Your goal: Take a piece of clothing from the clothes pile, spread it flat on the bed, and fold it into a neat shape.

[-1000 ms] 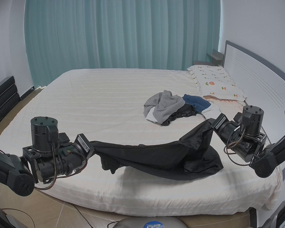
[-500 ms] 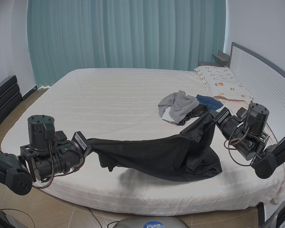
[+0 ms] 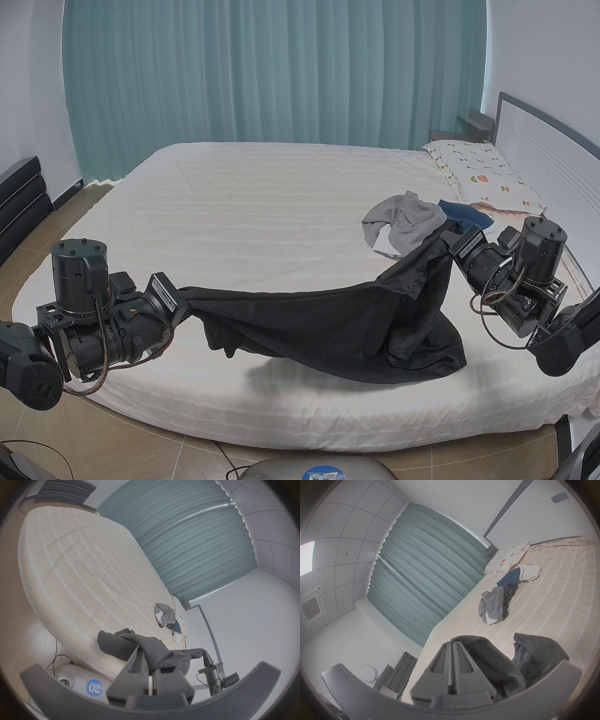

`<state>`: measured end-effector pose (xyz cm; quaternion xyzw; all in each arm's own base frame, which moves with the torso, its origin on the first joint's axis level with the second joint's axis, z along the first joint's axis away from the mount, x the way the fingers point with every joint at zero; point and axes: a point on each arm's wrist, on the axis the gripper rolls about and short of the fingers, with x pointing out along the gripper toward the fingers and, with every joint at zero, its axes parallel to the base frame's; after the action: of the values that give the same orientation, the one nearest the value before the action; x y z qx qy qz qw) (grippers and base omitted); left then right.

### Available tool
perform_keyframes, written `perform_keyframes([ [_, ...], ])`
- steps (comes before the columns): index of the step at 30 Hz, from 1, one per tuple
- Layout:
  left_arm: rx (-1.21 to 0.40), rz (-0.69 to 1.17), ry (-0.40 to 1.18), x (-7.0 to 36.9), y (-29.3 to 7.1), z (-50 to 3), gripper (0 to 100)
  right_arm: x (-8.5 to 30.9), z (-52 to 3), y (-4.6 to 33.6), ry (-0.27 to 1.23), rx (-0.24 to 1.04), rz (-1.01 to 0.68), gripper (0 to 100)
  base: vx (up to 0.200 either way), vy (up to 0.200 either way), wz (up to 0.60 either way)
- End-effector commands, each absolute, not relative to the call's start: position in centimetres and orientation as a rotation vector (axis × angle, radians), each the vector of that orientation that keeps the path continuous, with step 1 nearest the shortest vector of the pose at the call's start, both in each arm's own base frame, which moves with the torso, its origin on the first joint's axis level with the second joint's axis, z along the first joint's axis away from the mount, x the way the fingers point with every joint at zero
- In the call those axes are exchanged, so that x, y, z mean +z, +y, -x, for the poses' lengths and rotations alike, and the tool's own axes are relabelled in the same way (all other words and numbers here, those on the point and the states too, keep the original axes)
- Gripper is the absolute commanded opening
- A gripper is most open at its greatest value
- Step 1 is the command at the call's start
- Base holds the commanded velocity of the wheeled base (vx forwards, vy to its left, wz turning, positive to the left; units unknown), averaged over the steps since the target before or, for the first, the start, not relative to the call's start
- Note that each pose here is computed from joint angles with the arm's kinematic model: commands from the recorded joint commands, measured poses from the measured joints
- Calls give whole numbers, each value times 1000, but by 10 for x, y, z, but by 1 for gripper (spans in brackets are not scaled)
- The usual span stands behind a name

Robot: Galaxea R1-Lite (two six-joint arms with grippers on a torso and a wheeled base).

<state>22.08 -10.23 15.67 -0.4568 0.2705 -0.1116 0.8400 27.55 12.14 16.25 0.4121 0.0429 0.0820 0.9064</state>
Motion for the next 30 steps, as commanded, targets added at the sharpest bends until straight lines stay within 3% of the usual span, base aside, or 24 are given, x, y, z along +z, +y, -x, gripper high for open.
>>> perform_keyframes([
  [1,-238,968,567,158,-102,-220,0,164,-274,123,84,179,-862,0,0,200,0],
  [16,-229,969,570,156,-100,-222,0,166,-272,123,81,189,-863,0,0,200,0],
  [30,-255,966,576,158,-104,-221,0,169,-257,113,100,220,-822,0,-29,0,0],
])
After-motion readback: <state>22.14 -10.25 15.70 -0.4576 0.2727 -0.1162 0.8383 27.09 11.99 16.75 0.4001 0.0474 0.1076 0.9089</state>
